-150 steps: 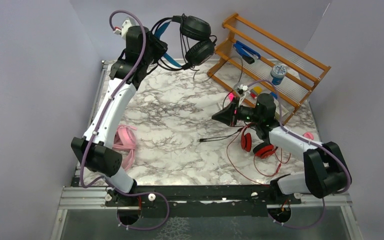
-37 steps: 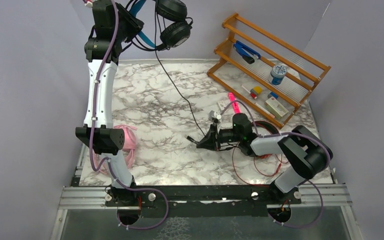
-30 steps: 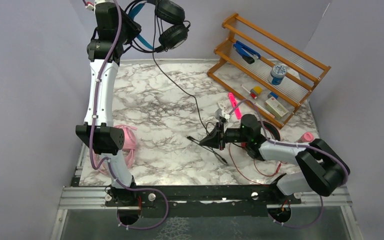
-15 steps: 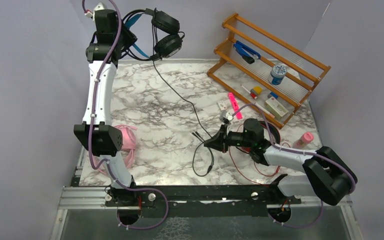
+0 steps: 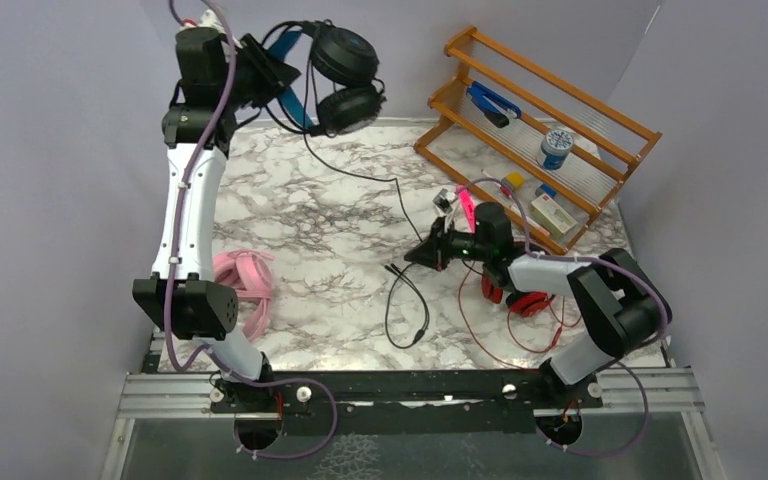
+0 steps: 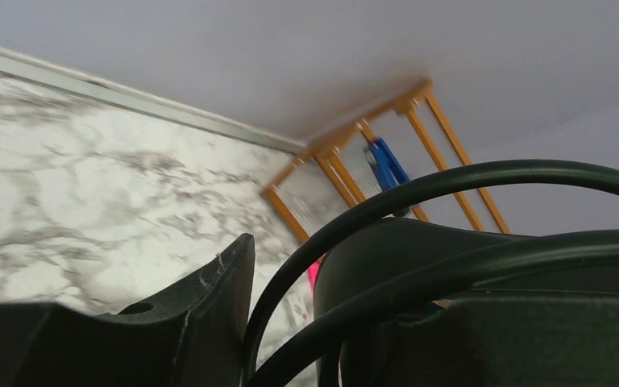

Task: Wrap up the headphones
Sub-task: Wrap the headphones cable around the headphones.

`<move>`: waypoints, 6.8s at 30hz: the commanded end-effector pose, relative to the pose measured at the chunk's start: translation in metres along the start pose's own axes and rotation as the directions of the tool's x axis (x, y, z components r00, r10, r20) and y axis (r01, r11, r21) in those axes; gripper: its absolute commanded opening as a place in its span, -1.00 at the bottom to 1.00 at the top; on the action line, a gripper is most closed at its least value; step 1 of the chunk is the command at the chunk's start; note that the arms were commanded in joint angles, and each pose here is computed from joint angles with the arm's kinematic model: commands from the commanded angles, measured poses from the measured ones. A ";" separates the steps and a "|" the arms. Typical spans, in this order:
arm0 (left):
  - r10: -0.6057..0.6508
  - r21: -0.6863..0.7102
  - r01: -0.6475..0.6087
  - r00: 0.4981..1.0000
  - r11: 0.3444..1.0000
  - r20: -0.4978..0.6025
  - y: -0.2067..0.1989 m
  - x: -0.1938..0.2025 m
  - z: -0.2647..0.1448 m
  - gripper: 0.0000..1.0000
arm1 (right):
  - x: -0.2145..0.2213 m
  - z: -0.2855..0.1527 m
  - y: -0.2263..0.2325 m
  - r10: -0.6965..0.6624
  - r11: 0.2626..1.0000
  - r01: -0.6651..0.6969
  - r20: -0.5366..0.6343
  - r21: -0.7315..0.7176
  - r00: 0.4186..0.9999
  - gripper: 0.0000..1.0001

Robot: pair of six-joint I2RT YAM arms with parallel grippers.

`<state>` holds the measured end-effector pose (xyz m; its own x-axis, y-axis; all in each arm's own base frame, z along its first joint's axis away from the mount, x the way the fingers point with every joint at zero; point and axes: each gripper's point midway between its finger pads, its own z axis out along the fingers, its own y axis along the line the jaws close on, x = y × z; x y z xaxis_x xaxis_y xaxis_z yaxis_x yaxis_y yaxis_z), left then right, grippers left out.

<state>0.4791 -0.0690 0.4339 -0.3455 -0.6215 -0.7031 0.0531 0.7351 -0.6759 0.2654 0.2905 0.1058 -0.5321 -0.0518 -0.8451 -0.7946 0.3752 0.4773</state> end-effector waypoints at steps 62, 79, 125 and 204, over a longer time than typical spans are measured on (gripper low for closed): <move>0.324 -0.487 -0.269 0.946 0.831 0.030 0.002 0.125 0.030 -1.00 | -0.184 0.020 0.157 0.039 0.994 -0.023 0.142 -0.110 0.989 -0.98; 0.076 -0.102 -0.069 0.995 0.992 0.063 -0.094 0.091 -0.027 -1.00 | -0.144 0.016 0.120 -0.097 0.990 0.131 0.396 -0.060 0.913 -0.64; 0.246 0.252 -0.238 0.969 0.938 0.000 -0.120 0.090 -0.082 -1.00 | -0.014 0.023 0.023 0.112 0.961 -0.129 -0.083 -0.245 0.990 -0.99; 0.132 -0.408 -0.068 0.982 0.910 0.132 -0.019 0.122 0.044 -1.00 | -0.164 0.029 0.133 0.158 0.987 -0.155 0.164 -0.030 0.974 -0.87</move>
<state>0.4584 -0.1553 0.2939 -0.3588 -0.2691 -0.8938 -0.3551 0.9249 -0.1359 0.2567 0.3844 0.2844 -0.7091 0.0797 -0.7006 -0.6454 0.3269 0.6904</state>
